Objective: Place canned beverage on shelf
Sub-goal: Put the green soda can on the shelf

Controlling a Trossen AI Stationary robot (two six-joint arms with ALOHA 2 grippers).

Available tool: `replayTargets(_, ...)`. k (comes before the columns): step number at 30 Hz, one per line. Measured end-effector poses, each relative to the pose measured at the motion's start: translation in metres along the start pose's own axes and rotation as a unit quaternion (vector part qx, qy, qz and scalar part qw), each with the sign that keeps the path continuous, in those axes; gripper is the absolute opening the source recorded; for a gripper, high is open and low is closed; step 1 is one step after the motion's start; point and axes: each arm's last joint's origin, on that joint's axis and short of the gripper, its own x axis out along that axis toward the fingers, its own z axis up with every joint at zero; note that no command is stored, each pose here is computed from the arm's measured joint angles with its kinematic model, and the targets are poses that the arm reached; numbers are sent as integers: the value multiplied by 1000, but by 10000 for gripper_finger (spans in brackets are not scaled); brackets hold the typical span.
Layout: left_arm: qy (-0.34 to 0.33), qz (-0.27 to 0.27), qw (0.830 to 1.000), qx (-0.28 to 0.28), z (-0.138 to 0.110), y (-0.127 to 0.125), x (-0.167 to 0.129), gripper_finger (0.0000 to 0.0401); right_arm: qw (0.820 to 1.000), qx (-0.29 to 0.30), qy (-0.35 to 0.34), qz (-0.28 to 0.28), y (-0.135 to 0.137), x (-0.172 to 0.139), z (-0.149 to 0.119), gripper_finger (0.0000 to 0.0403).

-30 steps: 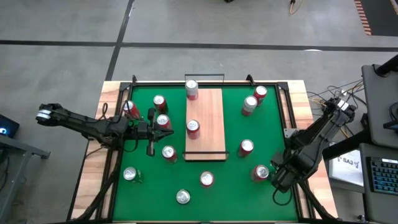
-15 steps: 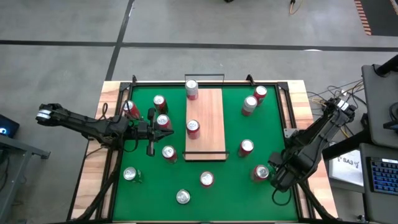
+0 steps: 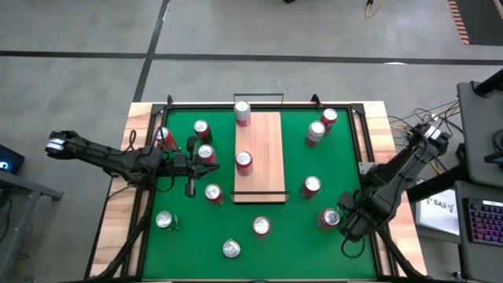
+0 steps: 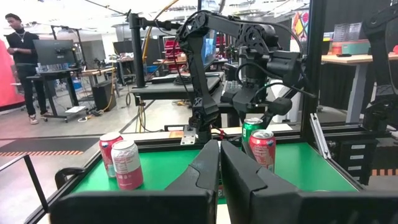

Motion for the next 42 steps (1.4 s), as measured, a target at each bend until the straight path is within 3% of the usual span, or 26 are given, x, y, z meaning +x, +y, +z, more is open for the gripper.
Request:
replayTargets(5,0,0,1000,0,0,0,0,0,1000,24,1,1,-1,6,1,322)
replayTargets(10,0,0,1000,-4,0,0,0,0,999,45,3,-1,-2,2,0,279)
replayTargets(18,0,0,1000,-4,0,0,0,0,994,95,-5,-54,-15,-35,-6,279)
replayTargets(26,0,0,1000,-5,0,0,0,0,982,137,-126,13,-19,-62,-2,279)
replayTargets(34,-1,0,1000,-7,0,0,0,0,977,150,-126,79,-22,-92,-2,279)
replayTargets(42,-1,0,1000,-8,0,0,0,0,959,132,-210,134,-23,-121,0,279)
